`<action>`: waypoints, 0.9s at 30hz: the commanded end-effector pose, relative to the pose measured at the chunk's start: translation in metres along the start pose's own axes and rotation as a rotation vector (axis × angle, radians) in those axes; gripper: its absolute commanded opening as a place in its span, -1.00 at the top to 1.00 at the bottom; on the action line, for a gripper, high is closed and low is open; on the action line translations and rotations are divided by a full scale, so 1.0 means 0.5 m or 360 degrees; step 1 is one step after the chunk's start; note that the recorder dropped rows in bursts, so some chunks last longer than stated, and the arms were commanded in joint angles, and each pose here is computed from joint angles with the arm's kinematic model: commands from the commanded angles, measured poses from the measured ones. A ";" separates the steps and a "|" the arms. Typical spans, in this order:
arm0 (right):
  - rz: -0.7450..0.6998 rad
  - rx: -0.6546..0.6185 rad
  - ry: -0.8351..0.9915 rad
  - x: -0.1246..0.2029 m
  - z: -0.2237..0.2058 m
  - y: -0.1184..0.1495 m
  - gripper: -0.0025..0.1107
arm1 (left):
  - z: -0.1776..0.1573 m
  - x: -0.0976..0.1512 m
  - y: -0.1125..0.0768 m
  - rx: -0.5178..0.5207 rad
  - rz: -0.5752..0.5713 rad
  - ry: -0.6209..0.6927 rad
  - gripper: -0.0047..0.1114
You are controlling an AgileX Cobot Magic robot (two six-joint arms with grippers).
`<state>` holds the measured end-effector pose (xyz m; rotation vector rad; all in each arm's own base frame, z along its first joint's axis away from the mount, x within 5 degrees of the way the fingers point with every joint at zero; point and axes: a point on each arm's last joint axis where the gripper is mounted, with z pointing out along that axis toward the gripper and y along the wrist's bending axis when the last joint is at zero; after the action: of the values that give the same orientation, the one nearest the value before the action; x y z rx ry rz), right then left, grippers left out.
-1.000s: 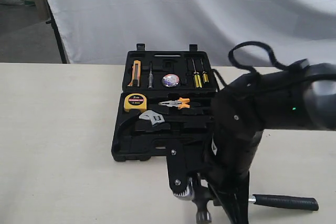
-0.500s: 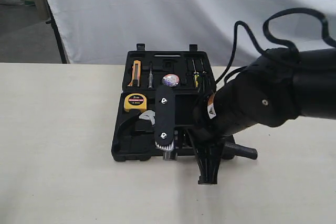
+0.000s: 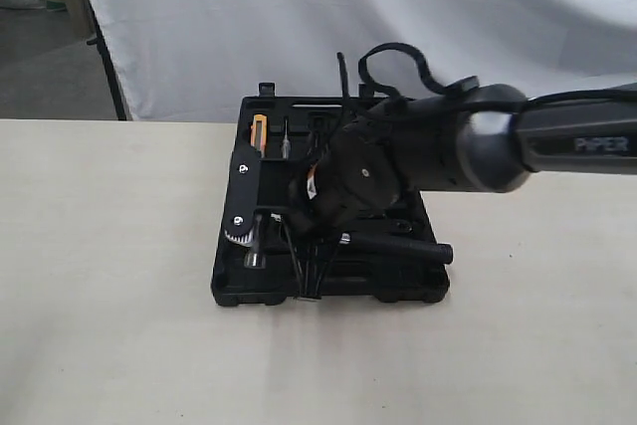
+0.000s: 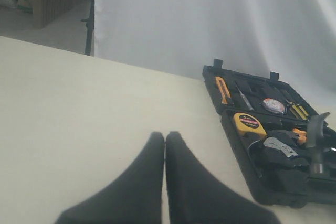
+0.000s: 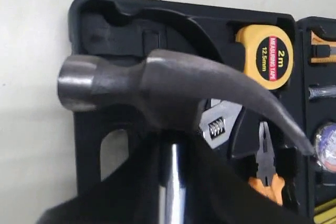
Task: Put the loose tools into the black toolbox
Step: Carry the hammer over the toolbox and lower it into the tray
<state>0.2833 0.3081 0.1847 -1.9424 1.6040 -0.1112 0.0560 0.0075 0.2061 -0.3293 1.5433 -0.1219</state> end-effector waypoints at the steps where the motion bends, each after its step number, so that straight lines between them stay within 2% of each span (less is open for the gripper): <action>1: 0.0043 0.0023 -0.0046 -0.020 0.041 -0.015 0.96 | -0.001 -0.004 0.002 -0.0033 -0.0001 -0.0032 0.91; 5: 0.0050 0.0012 -0.0046 -0.027 0.067 -0.017 0.96 | -0.001 -0.004 0.002 -0.0033 -0.0001 -0.0032 0.91; 13: -0.0084 0.0027 -0.0122 -0.065 0.100 0.020 0.96 | -0.001 -0.004 0.002 -0.0033 -0.0001 -0.0032 0.91; 27: -0.0077 0.0012 -0.0068 -0.044 0.109 0.013 0.96 | -0.001 -0.004 0.002 -0.0033 -0.0001 -0.0032 0.91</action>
<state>0.2906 0.3521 0.1412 -1.9784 1.5270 -0.0841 0.0560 0.0075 0.2061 -0.3293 1.5433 -0.1219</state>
